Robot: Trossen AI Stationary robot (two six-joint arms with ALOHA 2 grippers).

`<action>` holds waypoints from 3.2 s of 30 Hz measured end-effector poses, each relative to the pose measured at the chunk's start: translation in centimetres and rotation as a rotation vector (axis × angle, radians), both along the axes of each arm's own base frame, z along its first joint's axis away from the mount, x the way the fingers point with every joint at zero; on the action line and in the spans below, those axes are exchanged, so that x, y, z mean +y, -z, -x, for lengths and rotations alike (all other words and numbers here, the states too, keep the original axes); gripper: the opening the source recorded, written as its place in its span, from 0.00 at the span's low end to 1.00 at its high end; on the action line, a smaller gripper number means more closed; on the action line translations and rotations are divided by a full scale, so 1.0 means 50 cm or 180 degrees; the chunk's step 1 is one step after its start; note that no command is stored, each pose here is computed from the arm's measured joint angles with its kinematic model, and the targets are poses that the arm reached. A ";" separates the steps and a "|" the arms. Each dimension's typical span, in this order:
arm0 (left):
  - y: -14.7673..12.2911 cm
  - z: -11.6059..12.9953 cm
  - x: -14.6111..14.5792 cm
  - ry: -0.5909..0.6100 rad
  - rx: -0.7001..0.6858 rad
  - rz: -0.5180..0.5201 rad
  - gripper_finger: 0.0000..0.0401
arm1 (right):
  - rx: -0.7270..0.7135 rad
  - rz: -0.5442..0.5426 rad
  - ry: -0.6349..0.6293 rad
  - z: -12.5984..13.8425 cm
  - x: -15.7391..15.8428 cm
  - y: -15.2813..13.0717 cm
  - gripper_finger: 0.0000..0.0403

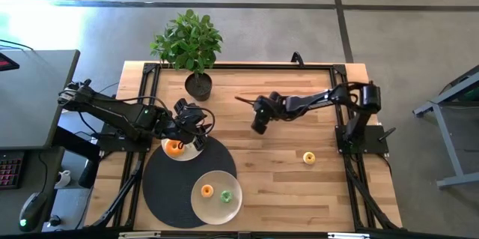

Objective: Pick & Place donuts
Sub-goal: Put the small green donut on the light brown plate, then put the small yellow donut on the light brown plate

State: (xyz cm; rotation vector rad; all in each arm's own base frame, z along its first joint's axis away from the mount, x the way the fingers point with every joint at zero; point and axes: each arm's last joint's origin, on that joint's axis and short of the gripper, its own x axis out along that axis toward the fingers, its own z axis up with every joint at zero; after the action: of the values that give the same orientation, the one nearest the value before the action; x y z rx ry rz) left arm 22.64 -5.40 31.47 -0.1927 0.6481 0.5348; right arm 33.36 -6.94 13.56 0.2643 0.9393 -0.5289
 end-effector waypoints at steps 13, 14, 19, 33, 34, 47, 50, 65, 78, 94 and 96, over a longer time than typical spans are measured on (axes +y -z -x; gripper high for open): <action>0.000 0.000 0.000 -0.0004 -0.0010 0.0001 0.42 | -0.0073 0.0051 -0.0066 0.019 0.022 0.032 0.14; 0.000 0.000 0.000 -0.0003 -0.0009 0.0000 0.42 | -0.0130 0.0048 -0.0095 0.016 0.026 0.030 0.09; -0.001 0.000 0.000 -0.0017 -0.0016 -0.0015 0.42 | -0.0648 -0.0192 -0.0514 -0.013 0.070 0.014 0.05; 0.002 -0.008 0.000 -0.0110 -0.0067 -0.0114 0.42 | -0.2126 -0.0576 -0.1908 -0.070 0.352 -0.084 0.01; 0.002 -0.008 0.000 -0.0110 -0.0069 -0.0114 0.42 | -0.2111 -0.0532 -0.1921 -0.073 0.372 -0.080 0.01; 0.002 -0.009 0.000 -0.0109 -0.0082 -0.0108 0.42 | -0.1308 -0.0643 -0.2179 -0.167 0.442 -0.018 0.02; 0.002 -0.009 0.000 -0.0095 -0.0059 -0.0099 0.42 | -0.1219 -0.0824 -0.2179 -0.181 0.438 0.010 0.03; 0.003 -0.008 0.000 -0.0091 -0.0044 -0.0099 0.42 | -0.1205 -0.0811 -0.2383 -0.195 0.430 0.002 0.28; 0.003 -0.009 -0.001 -0.0063 -0.0042 -0.0063 0.42 | -0.0111 -0.0951 -0.1985 -0.066 0.394 -0.162 0.30; 0.004 -0.009 -0.002 -0.0009 -0.0018 -0.0003 0.42 | 0.1907 -0.1063 0.0498 0.289 0.322 -0.072 0.30; 0.004 -0.009 -0.002 -0.0009 -0.0018 -0.0004 0.42 | 0.1871 -0.1085 0.0618 0.318 0.310 -0.048 0.30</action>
State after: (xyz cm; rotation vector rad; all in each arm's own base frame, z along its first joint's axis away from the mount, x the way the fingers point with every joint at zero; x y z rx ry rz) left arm 23.07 -5.52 31.27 -0.1939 0.6421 0.5373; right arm 17.45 8.57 15.98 0.5273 1.5907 -0.6381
